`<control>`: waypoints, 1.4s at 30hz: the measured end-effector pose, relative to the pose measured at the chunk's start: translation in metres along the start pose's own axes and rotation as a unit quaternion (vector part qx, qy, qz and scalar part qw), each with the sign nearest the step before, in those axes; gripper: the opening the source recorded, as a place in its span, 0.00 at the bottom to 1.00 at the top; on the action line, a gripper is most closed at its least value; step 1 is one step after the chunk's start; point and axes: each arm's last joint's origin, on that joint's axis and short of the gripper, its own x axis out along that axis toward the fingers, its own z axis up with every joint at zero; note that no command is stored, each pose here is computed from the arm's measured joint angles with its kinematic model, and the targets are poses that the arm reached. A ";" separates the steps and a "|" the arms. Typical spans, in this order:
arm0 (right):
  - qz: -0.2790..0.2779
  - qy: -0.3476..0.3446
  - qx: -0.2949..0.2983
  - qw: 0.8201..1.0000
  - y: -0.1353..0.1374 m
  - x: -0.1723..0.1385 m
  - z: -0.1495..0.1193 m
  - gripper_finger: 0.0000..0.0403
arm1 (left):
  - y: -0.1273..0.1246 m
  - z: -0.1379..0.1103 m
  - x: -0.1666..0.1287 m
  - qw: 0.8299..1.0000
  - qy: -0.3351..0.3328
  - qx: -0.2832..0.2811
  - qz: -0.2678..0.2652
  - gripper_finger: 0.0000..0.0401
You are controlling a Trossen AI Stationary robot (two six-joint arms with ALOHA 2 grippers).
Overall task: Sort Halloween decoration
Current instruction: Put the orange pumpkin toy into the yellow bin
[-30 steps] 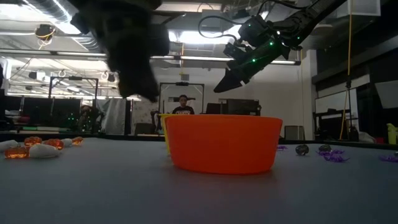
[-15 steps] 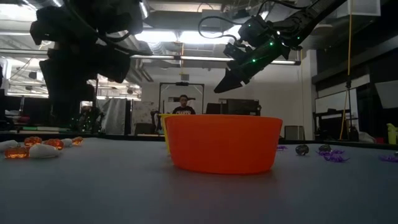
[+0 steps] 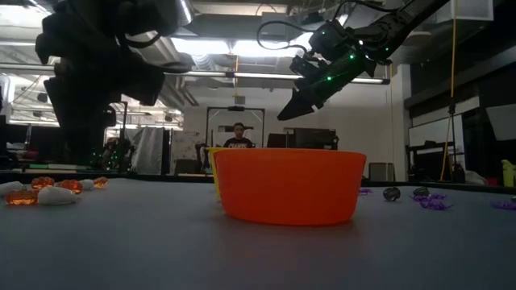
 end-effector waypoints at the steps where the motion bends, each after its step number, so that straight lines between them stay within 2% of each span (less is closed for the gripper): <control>1: 0.000 0.000 0.000 1.000 0.000 0.000 0.000 0.40 | -0.001 -0.001 0.000 1.000 -0.006 0.003 0.007 0.40; 4: 0.000 0.000 0.000 1.000 0.000 0.000 0.000 0.40 | -0.002 -0.002 0.001 1.000 -0.018 0.010 0.022 0.40; 11: 0.000 0.000 0.000 1.000 0.000 0.000 0.000 0.40 | -0.008 -0.008 0.002 0.999 -0.016 0.027 0.022 0.40; 18: 0.000 0.000 0.000 1.000 0.000 0.000 0.000 0.40 | -0.002 -0.017 0.014 0.999 -0.008 0.031 0.032 0.40; 31: 0.000 0.000 0.000 1.000 0.000 0.000 0.000 0.40 | -0.003 -0.014 0.016 0.998 -0.040 0.034 0.034 0.40; 42: 0.000 0.001 0.000 1.000 0.000 0.000 0.000 0.40 | -0.003 -0.023 0.027 0.998 -0.013 0.044 0.042 0.40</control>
